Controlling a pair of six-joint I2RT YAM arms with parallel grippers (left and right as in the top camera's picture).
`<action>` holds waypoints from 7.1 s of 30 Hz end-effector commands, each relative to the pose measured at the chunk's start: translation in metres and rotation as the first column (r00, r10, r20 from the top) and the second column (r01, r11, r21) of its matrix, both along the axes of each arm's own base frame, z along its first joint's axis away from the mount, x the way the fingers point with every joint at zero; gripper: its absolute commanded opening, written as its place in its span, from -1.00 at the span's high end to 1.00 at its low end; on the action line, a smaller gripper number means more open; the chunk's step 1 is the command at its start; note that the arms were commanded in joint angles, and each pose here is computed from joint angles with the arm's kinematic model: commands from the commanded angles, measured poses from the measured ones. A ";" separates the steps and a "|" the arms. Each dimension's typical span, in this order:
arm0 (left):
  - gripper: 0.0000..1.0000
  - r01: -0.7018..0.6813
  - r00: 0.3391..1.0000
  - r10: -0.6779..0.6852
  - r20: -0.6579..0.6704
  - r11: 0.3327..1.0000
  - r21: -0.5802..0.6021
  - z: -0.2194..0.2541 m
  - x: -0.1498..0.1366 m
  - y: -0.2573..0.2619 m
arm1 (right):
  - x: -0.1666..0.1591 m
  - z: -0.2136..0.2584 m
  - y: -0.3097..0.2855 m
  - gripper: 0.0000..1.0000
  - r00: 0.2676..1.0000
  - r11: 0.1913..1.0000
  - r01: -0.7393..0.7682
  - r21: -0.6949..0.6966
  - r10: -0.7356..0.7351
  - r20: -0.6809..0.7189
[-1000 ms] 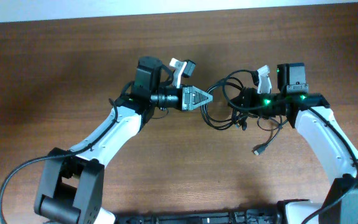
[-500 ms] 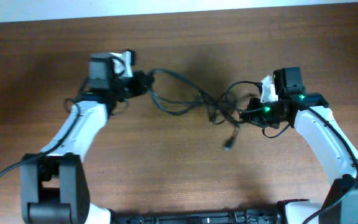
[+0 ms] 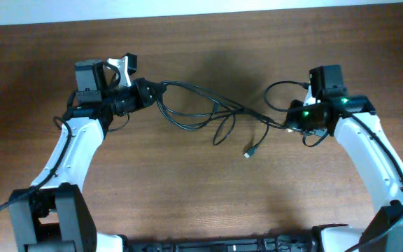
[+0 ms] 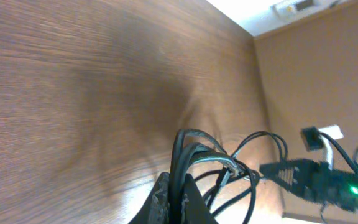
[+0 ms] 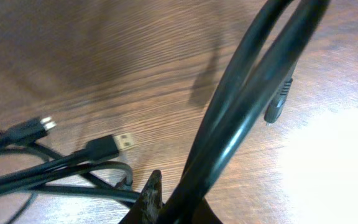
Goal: Untangle cables
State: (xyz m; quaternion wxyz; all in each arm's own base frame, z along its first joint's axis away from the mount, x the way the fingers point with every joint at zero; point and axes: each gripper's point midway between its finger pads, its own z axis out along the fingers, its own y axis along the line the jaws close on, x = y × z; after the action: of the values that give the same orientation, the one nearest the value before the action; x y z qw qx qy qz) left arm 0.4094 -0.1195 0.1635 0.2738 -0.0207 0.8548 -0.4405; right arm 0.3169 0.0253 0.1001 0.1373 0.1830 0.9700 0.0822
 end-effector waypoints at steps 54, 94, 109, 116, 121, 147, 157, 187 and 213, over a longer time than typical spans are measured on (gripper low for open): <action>1.00 0.219 0.931 -0.236 0.277 0.972 0.088 0.051 -0.015 -0.094 | 0.009 -0.005 0.074 0.21 0.954 0.912 -0.281 0.299 0.299 -0.015; -0.50 0.082 0.978 -0.170 0.118 0.842 0.534 -0.027 -0.020 -0.046 | 0.034 0.055 0.037 -0.20 0.968 0.955 -0.251 0.156 0.252 0.012; -0.50 0.103 0.977 -0.184 0.109 0.849 0.519 -0.027 -0.023 -0.050 | 0.042 0.027 0.056 0.58 0.982 0.937 -0.190 0.294 0.182 0.054; -0.51 0.106 0.978 -0.185 0.101 0.848 0.520 -0.028 -0.025 -0.049 | 0.038 0.043 0.084 0.92 0.967 0.857 -0.254 0.447 0.233 0.102; -0.51 0.106 0.978 -0.185 0.101 0.848 0.520 -0.028 -0.025 -0.049 | 0.041 0.065 0.106 0.92 0.922 0.752 -0.388 0.533 0.313 0.230; -0.54 0.103 0.978 -0.182 0.103 0.846 0.522 -0.028 -0.024 -0.049 | 0.028 0.453 0.102 0.92 0.199 0.751 -0.641 -0.161 0.366 0.909; -0.55 0.103 0.978 -0.183 0.102 0.847 0.522 -0.028 -0.024 -0.049 | 0.047 0.523 0.075 0.92 -0.037 0.857 -0.398 -0.328 0.342 0.939; -0.54 0.104 0.978 -0.183 0.101 0.847 0.522 -0.029 -0.024 -0.049 | 0.060 0.252 -0.246 0.92 0.897 0.688 0.437 -0.580 -0.285 0.338; -0.54 0.104 0.978 -0.183 0.102 0.847 0.522 -0.028 -0.024 -0.049 | 0.046 0.159 -0.192 -0.77 0.980 0.981 0.193 0.003 -0.193 0.044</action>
State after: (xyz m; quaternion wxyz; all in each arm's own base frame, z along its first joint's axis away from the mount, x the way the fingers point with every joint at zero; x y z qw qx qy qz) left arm 0.3855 -0.1657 0.1249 0.2862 0.1367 0.9240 -0.2135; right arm 0.3696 -0.1684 0.2614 0.1795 0.2795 0.9402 0.0751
